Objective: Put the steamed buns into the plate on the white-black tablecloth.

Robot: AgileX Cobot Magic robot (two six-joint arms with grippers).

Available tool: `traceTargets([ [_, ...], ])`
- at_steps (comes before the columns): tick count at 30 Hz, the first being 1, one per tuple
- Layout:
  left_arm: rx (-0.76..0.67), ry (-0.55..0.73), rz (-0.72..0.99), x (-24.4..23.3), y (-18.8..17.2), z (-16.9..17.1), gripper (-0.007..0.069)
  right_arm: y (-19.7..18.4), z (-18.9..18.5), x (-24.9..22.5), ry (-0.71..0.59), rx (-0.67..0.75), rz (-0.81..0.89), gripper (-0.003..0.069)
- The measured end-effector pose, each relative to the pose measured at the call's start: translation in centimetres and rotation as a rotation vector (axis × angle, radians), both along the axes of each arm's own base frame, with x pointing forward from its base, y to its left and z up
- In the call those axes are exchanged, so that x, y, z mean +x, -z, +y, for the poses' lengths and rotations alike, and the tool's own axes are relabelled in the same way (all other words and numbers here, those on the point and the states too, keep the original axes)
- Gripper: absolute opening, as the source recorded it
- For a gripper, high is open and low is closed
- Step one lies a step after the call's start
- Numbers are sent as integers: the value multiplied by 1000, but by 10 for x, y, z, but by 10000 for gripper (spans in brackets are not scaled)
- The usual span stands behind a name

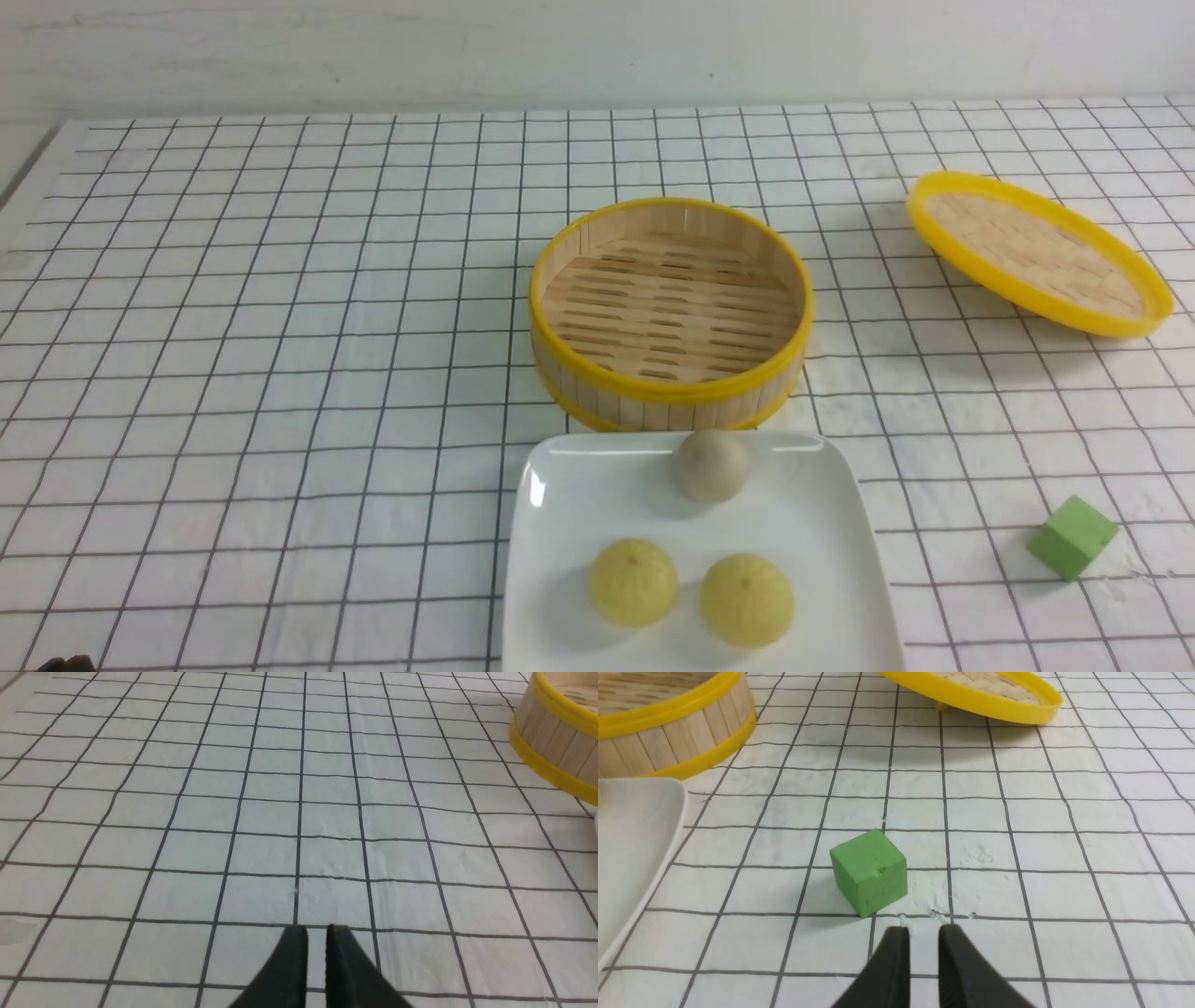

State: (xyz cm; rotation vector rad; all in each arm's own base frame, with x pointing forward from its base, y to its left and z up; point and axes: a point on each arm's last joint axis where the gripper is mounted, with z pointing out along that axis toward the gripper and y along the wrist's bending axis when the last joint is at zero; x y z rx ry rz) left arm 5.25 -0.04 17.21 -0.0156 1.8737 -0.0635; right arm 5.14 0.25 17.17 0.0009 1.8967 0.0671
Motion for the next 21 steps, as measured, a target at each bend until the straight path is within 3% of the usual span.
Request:
traceTargets([
  [21,32,-1,-1,0,0,1,112,0,0,0,0,0,0,137],
])
